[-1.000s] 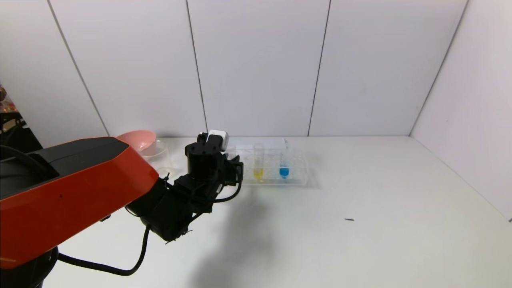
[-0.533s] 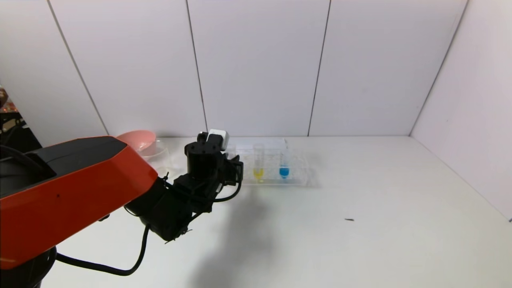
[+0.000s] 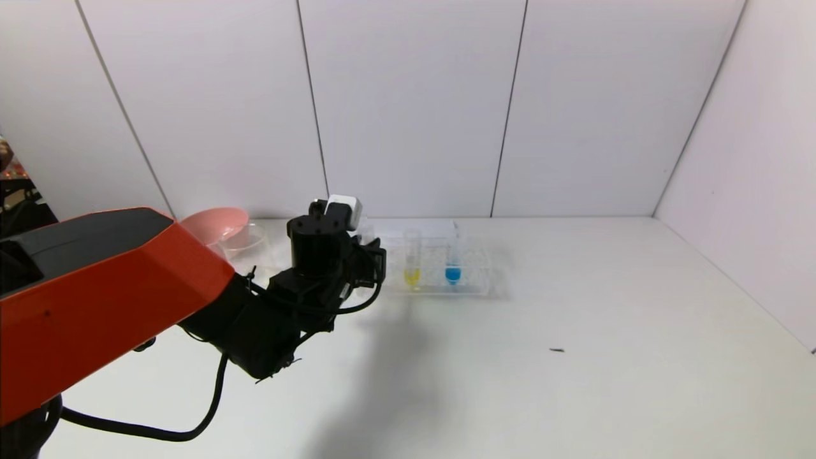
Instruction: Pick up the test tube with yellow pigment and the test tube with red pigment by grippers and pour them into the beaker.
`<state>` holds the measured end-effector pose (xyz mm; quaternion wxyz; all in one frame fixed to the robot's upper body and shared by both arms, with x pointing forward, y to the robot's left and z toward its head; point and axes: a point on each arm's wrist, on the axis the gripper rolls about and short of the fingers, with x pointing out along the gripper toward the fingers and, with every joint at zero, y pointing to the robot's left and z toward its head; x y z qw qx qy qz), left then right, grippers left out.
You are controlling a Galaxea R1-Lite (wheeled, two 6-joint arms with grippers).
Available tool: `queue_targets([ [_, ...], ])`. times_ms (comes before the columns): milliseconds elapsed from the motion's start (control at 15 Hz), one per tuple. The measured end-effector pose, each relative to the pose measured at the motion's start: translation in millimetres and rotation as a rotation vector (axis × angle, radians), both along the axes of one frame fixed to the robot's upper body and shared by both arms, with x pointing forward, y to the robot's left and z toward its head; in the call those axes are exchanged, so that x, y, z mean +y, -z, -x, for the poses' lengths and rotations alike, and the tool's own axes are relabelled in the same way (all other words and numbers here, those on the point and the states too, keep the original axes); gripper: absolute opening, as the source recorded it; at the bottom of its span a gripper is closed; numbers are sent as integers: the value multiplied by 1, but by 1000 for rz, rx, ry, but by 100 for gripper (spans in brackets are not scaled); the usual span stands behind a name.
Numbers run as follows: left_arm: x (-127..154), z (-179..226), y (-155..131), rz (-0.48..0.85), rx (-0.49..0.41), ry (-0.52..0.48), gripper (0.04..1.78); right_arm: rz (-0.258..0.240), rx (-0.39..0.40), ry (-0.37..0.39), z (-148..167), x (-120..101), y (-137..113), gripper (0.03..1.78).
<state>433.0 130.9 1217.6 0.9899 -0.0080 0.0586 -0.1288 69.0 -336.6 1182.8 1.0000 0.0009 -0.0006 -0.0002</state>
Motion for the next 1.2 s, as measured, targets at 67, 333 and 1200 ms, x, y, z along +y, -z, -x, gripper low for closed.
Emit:
queue_targets([
  [67, 1, 1, -4, 5, -8, 0, 44, 0, 0, 0, 0, 0, 0, 170],
  [333, 2, 2, -22, 14, -22, 1, 44, 0, 0, 0, 0, 0, 0, 170],
  [1200, 12, 16, -73, 28, -70, 0, 44, 0, 0, 0, 0, 0, 0, 170],
])
